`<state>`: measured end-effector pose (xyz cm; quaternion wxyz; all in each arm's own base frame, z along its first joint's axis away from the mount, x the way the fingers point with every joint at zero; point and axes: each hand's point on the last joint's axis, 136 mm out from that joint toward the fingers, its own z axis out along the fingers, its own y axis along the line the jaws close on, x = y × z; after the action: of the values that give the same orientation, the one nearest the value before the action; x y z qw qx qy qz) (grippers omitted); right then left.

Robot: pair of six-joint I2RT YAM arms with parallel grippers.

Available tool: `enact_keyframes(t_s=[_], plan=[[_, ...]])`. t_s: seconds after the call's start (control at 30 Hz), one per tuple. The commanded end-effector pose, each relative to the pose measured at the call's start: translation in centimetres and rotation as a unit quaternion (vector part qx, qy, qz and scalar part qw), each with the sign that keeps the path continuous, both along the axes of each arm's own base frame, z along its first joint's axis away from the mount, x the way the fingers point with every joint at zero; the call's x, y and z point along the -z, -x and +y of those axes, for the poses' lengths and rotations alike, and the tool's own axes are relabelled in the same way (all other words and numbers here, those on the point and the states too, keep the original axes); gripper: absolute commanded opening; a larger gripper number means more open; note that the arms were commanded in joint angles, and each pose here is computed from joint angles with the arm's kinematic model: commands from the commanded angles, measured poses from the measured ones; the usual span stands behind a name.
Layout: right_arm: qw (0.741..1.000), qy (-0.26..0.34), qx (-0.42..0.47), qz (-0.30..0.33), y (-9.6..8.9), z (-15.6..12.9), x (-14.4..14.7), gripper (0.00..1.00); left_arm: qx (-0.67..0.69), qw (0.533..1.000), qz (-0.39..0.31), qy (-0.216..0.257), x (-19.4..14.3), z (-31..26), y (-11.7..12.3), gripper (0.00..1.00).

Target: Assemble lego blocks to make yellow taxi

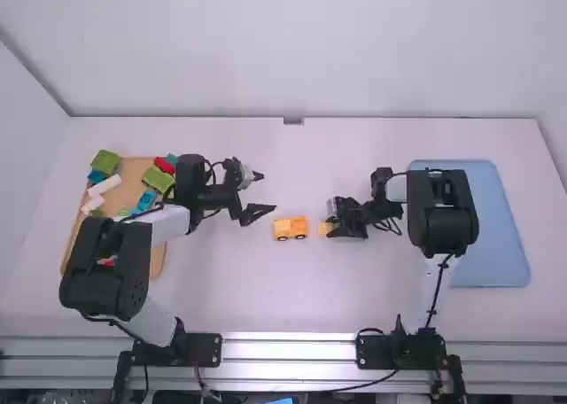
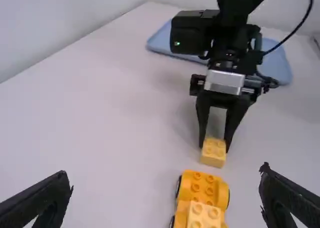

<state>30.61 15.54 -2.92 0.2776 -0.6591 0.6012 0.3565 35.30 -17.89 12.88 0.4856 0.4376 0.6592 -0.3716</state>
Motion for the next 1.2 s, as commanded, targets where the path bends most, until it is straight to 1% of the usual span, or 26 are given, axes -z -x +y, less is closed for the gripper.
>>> enact_keyframes(t_s=[0.0,0.03,0.07,0.1,0.13,0.2,0.3,0.33,0.37,0.47,0.57,0.6,0.63,0.83,1.0,1.03,1.1,1.17], plan=[[1.0,0.023,-0.004,0.018,1.0,-0.3,1.1,0.43,0.032,0.999,0.005,0.02,-0.4,-0.7,1.1,0.99],[1.0,0.023,-0.007,0.018,1.1,-0.1,1.1,0.53,0.029,0.999,0.002,0.019,-0.4,-0.6,1.0,0.99],[1.0,0.023,-0.01,0.018,1.2,0.0,1.1,0.58,0.029,0.999,0.0,0.018,-0.4,-0.6,0.9,0.99],[1.0,0.023,-0.011,0.017,1.2,0.1,1.1,0.67,0.029,0.999,-0.004,0.019,-0.5,-0.6,0.9,0.99],[0.999,0.024,-0.013,0.017,1.3,0.2,1.1,0.71,0.03,0.999,-0.005,0.019,-0.6,-0.6,0.9,0.99],[0.999,0.026,-0.017,0.018,1.4,0.4,1.2,0.72,0.03,0.999,-0.005,0.019,-0.6,-0.7,0.9,0.99],[0.999,0.029,-0.026,0.017,1.7,0.8,1.3,0.59,0.03,0.999,-0.003,0.019,-0.5,-0.6,0.9,0.99],[0.999,0.032,-0.028,0.017,1.8,0.8,1.4,0.5,0.03,0.999,-0.003,0.019,-0.5,-0.6,1.0,0.99],[0.999,0.035,-0.029,0.017,1.8,0.8,1.4,0.46,0.03,0.999,-0.002,0.019,-0.5,-0.6,1.0,0.99],[0.999,0.042,-0.03,0.017,1.8,0.6,1.6,0.45,0.031,0.999,-0.002,0.018,-0.4,-0.7,1.0,0.99],[0.999,0.039,-0.029,0.017,1.8,0.6,1.5,0.47,0.035,0.999,-0.011,0.012,-0.2,-0.6,1.2,0.99],[0.999,0.037,-0.025,0.018,1.7,0.5,1.5,0.52,0.039,0.999,-0.015,0.008,-0.1,-0.6,1.3,0.99],[0.999,0.035,-0.021,0.018,1.6,0.3,1.4,0.53,0.041,0.999,-0.017,0.006,0.1,-0.6,1.4,0.99],[0.999,0.025,-0.011,0.019,1.4,0.0,1.3,0.52,0.065,0.997,-0.035,-0.01,0.9,-1.0,2.4,0.99],[1.0,0.008,-0.009,0.001,1.7,0.4,1.8,0.52,0.069,0.997,-0.041,-0.015,1.1,-1.0,2.6,0.99],[1.0,-0.004,-0.008,-0.006,1.9,0.6,1.9,0.51,0.072,0.996,-0.042,-0.014,1.1,-1.2,2.7,0.99],[1.0,-0.009,-0.005,-0.011,2.0,0.7,2.0,0.47,0.072,0.996,-0.041,-0.014,1.1,-1.2,2.7,0.99],[1.0,-0.013,0.015,-0.004,1.7,0.7,2.2,0.46,0.07,0.997,-0.041,-0.015,1.1,-1.1,2.6,0.99]])
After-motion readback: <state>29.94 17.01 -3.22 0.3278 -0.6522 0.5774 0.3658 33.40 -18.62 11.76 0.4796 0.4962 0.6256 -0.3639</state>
